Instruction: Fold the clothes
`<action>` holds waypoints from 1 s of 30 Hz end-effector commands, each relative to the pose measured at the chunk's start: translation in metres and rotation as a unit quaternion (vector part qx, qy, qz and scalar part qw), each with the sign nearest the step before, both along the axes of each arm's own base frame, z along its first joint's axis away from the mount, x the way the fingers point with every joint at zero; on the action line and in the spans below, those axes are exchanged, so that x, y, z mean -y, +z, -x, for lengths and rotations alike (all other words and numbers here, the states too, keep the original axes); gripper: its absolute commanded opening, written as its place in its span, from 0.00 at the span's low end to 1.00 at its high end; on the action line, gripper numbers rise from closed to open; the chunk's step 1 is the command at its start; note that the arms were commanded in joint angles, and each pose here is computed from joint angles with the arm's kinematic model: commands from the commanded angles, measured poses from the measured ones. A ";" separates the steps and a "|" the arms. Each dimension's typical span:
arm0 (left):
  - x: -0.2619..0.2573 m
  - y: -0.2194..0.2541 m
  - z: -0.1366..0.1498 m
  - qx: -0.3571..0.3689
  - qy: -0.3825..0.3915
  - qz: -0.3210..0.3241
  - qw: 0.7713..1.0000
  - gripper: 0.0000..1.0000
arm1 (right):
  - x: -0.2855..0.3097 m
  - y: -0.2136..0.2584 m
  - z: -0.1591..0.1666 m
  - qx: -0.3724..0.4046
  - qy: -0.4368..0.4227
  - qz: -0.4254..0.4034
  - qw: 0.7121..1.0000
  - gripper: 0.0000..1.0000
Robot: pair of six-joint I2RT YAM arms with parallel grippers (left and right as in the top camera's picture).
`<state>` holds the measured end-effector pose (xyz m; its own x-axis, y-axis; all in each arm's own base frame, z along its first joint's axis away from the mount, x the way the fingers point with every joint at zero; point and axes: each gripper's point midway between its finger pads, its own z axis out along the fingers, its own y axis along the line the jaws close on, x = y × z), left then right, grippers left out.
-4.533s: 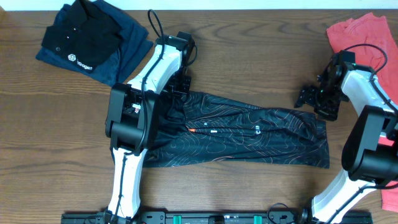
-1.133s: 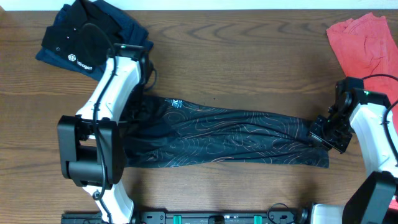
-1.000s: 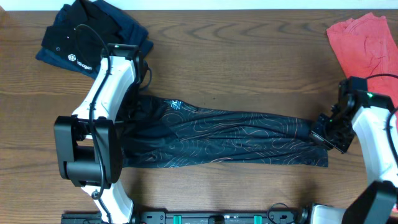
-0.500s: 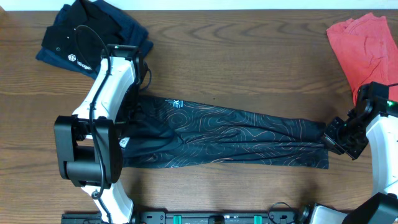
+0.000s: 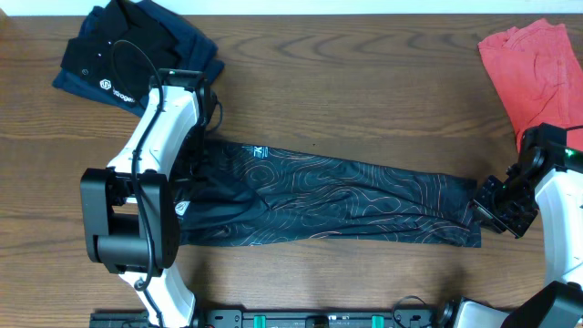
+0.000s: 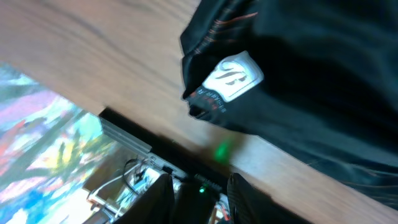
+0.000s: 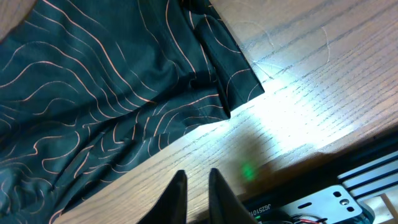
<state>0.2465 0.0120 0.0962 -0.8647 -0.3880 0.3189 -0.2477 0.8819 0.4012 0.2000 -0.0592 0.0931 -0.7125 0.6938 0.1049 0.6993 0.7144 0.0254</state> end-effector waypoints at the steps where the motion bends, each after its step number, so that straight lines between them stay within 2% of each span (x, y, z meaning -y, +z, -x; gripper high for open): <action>1: 0.014 -0.004 -0.002 0.006 -0.004 0.050 0.999 0.32 | 0.002 0.000 0.001 0.005 0.002 0.003 1.000 0.27; 2: 0.019 -0.006 -0.004 0.011 -0.004 0.066 0.998 0.32 | 0.002 0.000 0.000 0.008 0.002 0.004 1.000 0.43; 3: 0.024 -0.008 -0.006 0.015 -0.004 0.083 0.996 0.32 | 0.003 0.000 -0.002 0.011 0.002 0.005 1.000 0.65; 4: 0.030 -0.010 -0.008 0.018 -0.005 0.101 0.995 0.32 | 0.003 0.000 -0.003 0.014 0.002 0.006 1.000 0.80; 5: 0.036 -0.011 -0.010 0.021 -0.008 0.121 0.992 0.32 | 0.004 0.000 -0.005 0.018 0.002 0.007 1.000 0.93; 6: 0.041 -0.012 -0.011 0.023 -0.012 0.135 0.990 0.33 | 0.005 0.000 -0.007 0.022 0.002 0.009 1.000 0.97; 8: 0.050 -0.014 -0.017 0.034 -0.025 0.158 0.987 0.34 | 0.007 0.000 -0.012 0.031 0.001 0.013 0.999 0.98; 13: 0.062 -0.019 -0.021 0.044 -0.047 0.166 0.984 0.46 | 0.025 -0.001 -0.023 0.049 -0.018 0.058 0.997 0.99; 16: 0.067 -0.024 -0.015 0.035 -0.058 0.166 0.984 0.59 | 0.035 -0.001 -0.033 0.072 -0.031 0.069 0.995 0.99; 19: 0.070 -0.031 -0.009 0.026 -0.066 0.165 0.984 0.79 | 0.049 -0.005 -0.038 0.083 -0.048 0.071 0.993 0.99; 22: 0.070 -0.039 -0.004 0.022 -0.066 0.165 0.984 0.92 | 0.053 -0.008 -0.046 0.113 -0.028 0.027 0.993 0.99; 24: 0.069 -0.044 -0.004 0.024 -0.065 0.165 0.984 0.95 | 0.053 -0.008 -0.052 0.145 -0.009 -0.013 0.989 0.99; 25: 0.069 -0.046 -0.005 0.028 -0.065 0.165 0.984 0.99 | 0.054 -0.007 -0.054 0.162 -0.005 -0.032 0.986 0.99; 30: 0.070 -0.049 -0.015 0.050 -0.067 0.168 0.982 0.98 | 0.072 -0.012 -0.046 0.177 -0.044 -0.061 0.981 0.99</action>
